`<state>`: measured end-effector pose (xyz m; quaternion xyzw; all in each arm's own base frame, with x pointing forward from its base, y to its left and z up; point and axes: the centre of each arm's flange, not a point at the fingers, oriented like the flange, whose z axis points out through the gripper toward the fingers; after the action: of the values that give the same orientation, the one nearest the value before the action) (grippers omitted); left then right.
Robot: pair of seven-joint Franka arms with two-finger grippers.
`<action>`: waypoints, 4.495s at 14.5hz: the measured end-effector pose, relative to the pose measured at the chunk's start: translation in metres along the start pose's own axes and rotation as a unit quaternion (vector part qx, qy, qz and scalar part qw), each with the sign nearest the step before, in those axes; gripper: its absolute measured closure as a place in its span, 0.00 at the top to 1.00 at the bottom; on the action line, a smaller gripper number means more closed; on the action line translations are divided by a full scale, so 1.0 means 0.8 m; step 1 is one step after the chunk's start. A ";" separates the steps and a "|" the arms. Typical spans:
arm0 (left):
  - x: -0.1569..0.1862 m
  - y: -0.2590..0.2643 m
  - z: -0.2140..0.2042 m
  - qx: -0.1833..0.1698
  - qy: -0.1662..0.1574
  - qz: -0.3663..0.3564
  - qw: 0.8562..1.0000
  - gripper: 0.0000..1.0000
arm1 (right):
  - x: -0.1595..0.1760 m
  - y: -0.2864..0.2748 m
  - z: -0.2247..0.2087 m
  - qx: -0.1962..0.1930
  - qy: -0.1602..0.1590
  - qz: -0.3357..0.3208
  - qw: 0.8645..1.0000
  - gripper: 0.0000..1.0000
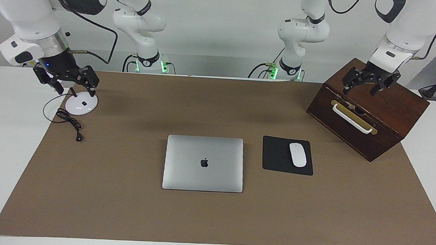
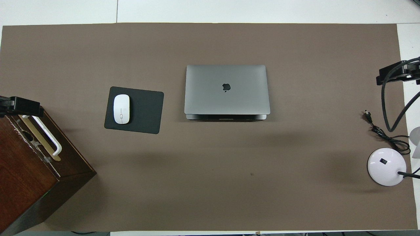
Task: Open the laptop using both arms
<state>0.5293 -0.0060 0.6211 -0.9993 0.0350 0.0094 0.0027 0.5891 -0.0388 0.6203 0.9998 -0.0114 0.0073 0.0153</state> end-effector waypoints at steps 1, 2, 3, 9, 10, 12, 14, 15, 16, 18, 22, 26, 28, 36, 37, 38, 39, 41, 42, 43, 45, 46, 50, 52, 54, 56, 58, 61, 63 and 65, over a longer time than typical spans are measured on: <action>0.000 0.000 0.000 0.000 0.000 0.000 1.000 1.00 | 0.000 0.000 0.000 0.000 0.000 0.000 1.000 1.00; 0.000 0.000 0.000 0.000 0.000 0.000 1.000 1.00 | 0.000 0.000 0.000 0.000 0.000 0.000 1.000 1.00; 0.000 0.000 0.000 0.000 0.000 0.000 1.000 1.00 | 0.000 0.000 0.000 0.000 0.000 0.000 1.000 1.00; 0.000 -0.006 0.000 0.000 0.000 -0.004 1.000 1.00 | 0.001 -0.001 0.000 0.000 0.001 -0.001 1.000 1.00; 0.000 -0.006 0.000 0.000 0.000 -0.005 1.000 1.00 | 0.001 -0.001 0.001 0.000 0.002 -0.001 1.000 1.00; 0.000 -0.006 0.000 0.000 0.000 -0.005 1.000 1.00 | 0.002 -0.005 0.000 0.000 0.003 -0.003 1.000 1.00; 0.000 -0.006 0.000 0.000 0.000 -0.004 1.000 1.00 | 0.002 -0.009 0.000 0.000 0.004 -0.006 1.000 1.00; 0.000 -0.006 0.000 0.000 0.000 -0.004 1.000 1.00 | 0.003 -0.009 0.001 0.000 0.004 -0.006 1.000 1.00; 0.000 -0.006 0.000 0.000 0.000 -0.004 1.000 1.00 | 0.003 -0.009 0.002 0.000 0.003 -0.006 1.000 1.00; 0.000 -0.006 0.000 0.000 0.000 -0.004 1.000 1.00 | 0.004 -0.009 0.004 0.000 0.002 -0.006 1.000 1.00; 0.000 -0.005 0.000 0.000 0.001 -0.003 1.000 1.00 | 0.006 -0.009 0.005 0.000 0.005 -0.006 1.000 1.00; 0.000 -0.004 0.000 0.000 0.001 -0.008 1.000 1.00 | 0.007 -0.009 0.005 0.000 0.006 -0.006 1.000 1.00; 0.000 0.002 0.000 0.000 0.001 -0.017 1.000 1.00 | 0.007 -0.009 0.005 0.000 0.006 -0.006 1.000 1.00; 0.001 0.011 -0.001 0.001 0.003 -0.022 1.000 1.00 | 0.007 -0.009 0.004 0.000 0.007 -0.006 1.000 1.00; 0.001 0.011 -0.001 0.001 0.003 -0.022 1.000 1.00 | 0.007 -0.009 0.004 0.000 0.007 -0.006 1.000 1.00; 0.001 0.012 -0.001 0.001 0.003 -0.022 1.000 1.00 | 0.007 -0.009 0.004 0.000 0.007 -0.006 1.000 1.00; 0.001 0.011 -0.001 0.001 0.003 -0.022 1.000 1.00 | 0.007 -0.009 0.004 0.000 0.007 -0.006 1.000 1.00; 0.001 0.011 -0.001 0.001 0.003 -0.022 1.000 1.00 | 0.007 -0.009 0.004 0.000 0.007 -0.006 1.000 1.00; 0.001 0.011 0.000 0.001 0.003 -0.022 1.000 1.00 | 0.007 -0.009 0.004 -0.001 0.007 -0.006 1.000 1.00; 0.001 0.011 0.000 0.001 0.003 -0.022 1.000 1.00 | 0.007 -0.009 0.004 -0.001 0.007 -0.006 1.000 1.00; 0.001 0.011 0.000 0.001 0.003 -0.026 1.000 1.00 | 0.007 -0.009 0.004 -0.001 0.007 -0.006 1.000 1.00; 0.001 0.012 0.000 0.001 0.003 -0.029 1.000 1.00 | 0.007 -0.009 0.004 -0.001 0.007 -0.006 1.000 1.00; 0.001 0.012 0.000 0.001 0.003 -0.035 0.999 1.00 | 0.007 -0.009 0.004 -0.001 0.007 -0.006 1.000 1.00; 0.001 0.012 0.000 0.001 0.003 -0.035 0.999 1.00 | 0.008 -0.009 0.004 -0.001 0.009 -0.006 1.000 1.00; 0.001 0.012 0.000 0.001 0.003 -0.036 0.999 1.00 | 0.008 -0.009 0.003 -0.001 0.011 -0.006 1.000 1.00; 0.001 0.012 0.000 0.001 0.003 -0.036 0.999 1.00 | 0.009 -0.009 0.003 -0.001 0.012 -0.006 1.000 1.00; 0.001 0.012 0.000 0.001 0.003 -0.036 0.999 1.00 | 0.009 -0.010 0.004 -0.001 0.012 -0.006 1.000 1.00; 0.001 0.012 0.000 0.001 0.003 -0.036 0.999 1.00 | 0.010 -0.010 0.006 -0.001 0.011 -0.006 1.000 1.00; 0.001 0.012 0.000 0.001 0.003 -0.036 0.999 1.00 | 0.011 -0.010 0.006 -0.001 0.012 -0.007 1.000 1.00; 0.001 0.013 0.000 0.001 0.003 -0.035 0.999 1.00 | 0.011 -0.010 0.006 -0.001 0.013 -0.007 1.000 1.00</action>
<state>0.5297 -0.0168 0.6212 -1.0000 0.0000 0.0067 0.0038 0.5982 -0.0314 0.6154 0.9997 -0.0047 0.0198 0.0165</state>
